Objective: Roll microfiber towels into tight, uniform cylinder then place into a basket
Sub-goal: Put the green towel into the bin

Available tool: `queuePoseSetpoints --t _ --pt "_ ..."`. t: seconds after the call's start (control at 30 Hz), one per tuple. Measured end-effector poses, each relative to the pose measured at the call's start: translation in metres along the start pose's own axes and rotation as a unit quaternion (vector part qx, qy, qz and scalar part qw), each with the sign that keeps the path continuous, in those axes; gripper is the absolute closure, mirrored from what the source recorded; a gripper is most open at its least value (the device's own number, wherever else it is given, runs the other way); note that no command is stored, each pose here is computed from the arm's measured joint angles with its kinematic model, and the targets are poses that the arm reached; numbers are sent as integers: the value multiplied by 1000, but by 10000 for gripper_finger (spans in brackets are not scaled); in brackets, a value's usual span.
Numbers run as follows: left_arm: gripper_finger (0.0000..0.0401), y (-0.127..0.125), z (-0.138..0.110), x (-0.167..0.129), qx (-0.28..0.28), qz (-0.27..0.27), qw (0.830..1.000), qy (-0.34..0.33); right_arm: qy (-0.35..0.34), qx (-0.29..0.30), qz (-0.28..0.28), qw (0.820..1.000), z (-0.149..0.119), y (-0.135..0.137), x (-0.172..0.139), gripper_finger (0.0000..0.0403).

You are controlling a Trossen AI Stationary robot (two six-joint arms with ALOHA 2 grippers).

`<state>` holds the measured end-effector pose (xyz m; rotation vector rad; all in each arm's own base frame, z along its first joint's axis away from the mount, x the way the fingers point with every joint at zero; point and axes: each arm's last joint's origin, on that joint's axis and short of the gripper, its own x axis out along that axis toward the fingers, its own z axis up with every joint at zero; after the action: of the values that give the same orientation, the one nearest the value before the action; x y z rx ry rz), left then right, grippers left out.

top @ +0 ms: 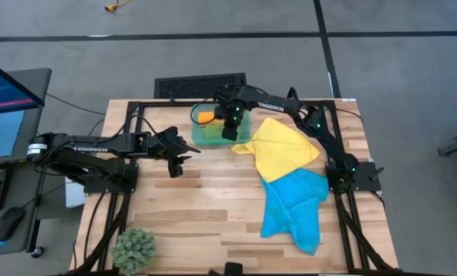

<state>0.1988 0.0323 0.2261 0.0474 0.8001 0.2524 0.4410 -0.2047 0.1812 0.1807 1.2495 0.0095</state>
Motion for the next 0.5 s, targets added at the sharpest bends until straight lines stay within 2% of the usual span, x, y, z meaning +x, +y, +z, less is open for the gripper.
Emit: queuePoseSetpoints --t 0.33,0.5 --pt "278 0 0 0 0 0 1000 0 18 69 17 997 -4 2 0 401" --pt "278 0 0 0 -3 0 1000 0 10 70 16 997 -2 3 1 394"
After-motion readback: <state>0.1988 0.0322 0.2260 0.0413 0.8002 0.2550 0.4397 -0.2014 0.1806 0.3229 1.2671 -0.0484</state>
